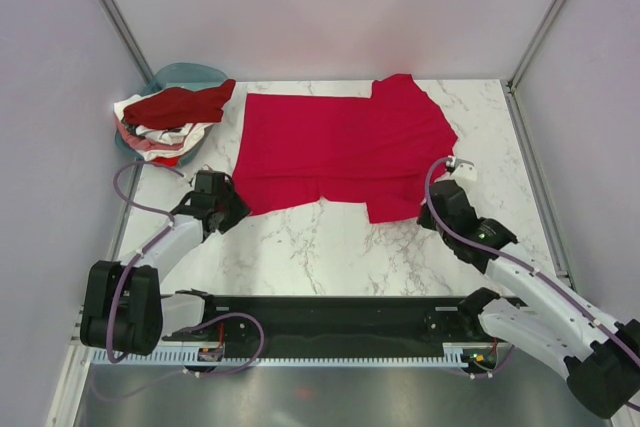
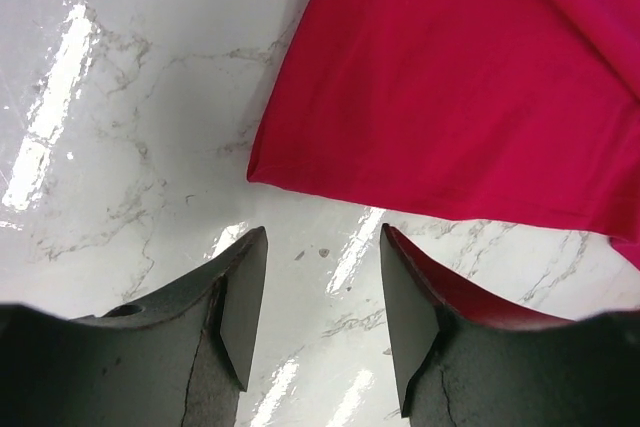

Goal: Fold and stack the t-shirts
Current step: Fold the tshirt

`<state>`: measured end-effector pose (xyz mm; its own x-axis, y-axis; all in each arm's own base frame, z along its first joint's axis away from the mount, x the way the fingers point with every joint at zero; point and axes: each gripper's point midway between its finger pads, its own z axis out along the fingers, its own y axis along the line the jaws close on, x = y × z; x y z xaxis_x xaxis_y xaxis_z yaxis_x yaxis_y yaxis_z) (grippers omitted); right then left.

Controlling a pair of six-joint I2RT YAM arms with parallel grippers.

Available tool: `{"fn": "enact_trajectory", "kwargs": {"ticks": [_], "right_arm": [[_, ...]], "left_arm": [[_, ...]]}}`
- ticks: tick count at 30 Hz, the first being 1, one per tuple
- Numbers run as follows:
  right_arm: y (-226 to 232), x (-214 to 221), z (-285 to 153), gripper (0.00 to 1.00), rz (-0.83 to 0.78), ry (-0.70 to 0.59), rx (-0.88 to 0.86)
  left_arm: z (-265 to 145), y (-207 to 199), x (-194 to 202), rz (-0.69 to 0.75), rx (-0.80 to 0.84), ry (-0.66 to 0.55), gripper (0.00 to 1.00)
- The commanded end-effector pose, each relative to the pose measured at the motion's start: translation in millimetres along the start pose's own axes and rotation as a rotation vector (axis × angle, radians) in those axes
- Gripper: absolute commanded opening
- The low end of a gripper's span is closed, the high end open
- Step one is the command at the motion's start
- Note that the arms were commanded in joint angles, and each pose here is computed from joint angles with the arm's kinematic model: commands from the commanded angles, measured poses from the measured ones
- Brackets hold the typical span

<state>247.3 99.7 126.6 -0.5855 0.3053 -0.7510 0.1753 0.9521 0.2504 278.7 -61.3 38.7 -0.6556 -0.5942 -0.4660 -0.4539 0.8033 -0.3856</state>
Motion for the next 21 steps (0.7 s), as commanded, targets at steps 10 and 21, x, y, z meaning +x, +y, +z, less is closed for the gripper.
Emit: {"fn": "enact_trajectory", "kwargs": {"ticks": [10, 21], "right_arm": [[-2.2, -0.7, -0.7, 0.0, 0.009, -0.104, -0.075], [-1.7, 0.7, -3.9, 0.0, 0.021, -0.111, -0.098]], "left_arm": [[7.3, 10.0, -17.7, -0.014, -0.083, -0.085, 0.52], [27.7, 17.7, -14.6, -0.009, -0.166, -0.036, 0.08]]}}
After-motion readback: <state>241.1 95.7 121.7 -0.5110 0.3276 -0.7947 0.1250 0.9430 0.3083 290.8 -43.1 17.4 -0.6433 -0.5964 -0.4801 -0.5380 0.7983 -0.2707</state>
